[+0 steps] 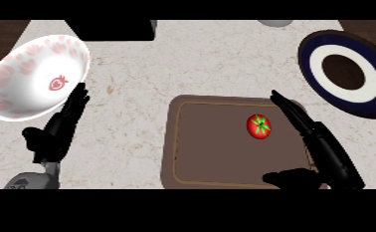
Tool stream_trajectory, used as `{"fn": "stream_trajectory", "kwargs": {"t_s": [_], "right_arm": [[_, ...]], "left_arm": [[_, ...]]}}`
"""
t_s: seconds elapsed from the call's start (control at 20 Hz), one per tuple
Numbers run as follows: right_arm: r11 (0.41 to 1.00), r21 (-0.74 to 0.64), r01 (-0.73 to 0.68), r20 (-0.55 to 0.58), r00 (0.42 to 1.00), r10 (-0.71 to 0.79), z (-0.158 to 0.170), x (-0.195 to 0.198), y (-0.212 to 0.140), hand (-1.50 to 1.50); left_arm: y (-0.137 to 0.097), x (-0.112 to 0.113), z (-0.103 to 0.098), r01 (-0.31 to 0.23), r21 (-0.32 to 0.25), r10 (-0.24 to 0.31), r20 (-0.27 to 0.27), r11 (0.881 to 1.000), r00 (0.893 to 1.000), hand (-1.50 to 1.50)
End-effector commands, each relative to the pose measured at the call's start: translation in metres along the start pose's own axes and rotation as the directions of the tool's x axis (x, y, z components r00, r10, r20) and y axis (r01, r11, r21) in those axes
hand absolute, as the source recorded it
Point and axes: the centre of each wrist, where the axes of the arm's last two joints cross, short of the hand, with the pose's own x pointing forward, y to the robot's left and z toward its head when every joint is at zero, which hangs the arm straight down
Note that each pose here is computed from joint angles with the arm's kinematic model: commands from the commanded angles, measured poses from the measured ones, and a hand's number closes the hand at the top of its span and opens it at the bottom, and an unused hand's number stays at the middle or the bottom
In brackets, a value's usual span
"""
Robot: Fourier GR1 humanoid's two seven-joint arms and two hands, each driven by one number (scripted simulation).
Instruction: Pick the tomato from the tray and place it in the plate
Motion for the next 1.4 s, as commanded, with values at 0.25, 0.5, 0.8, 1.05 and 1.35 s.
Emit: {"fn": "stream_trajectory", "kwargs": {"t_s": [0.25, 0.5, 0.8, 1.05, 1.35], "right_arm": [[0.962, 0.224, -0.154, -0.190, 0.962, 0.198, -0.011, 0.025, -0.022, -1.50], [0.932, 0.285, -0.224, -0.238, 0.925, 0.295, -0.018, 0.024, -0.040, -1.50], [0.891, 0.346, -0.293, -0.287, 0.872, 0.398, -0.042, 0.033, -0.015, -1.50], [0.883, 0.392, -0.257, -0.279, 0.881, 0.381, -0.034, -0.007, 0.021, -1.50], [0.883, 0.387, -0.265, -0.298, 0.870, 0.392, -0.068, 0.002, 0.020, -1.50]], "left_arm": [[-0.002, 0.006, -0.001, -0.001, -0.013, 0.001, 0.003, 1.000, 1.000, 0.00], [0.001, 0.019, 0.005, 0.026, -0.017, -0.026, 0.009, 1.000, 1.000, 0.00], [0.000, 0.000, -0.009, 0.001, -0.008, -0.001, -0.005, 1.000, 1.000, 0.00], [-0.022, -0.007, 0.010, -0.005, -0.017, 0.005, 0.011, 1.000, 1.000, 0.00], [0.001, 0.007, 0.005, -0.002, -0.020, 0.002, 0.013, 1.000, 1.000, 0.00]]}}
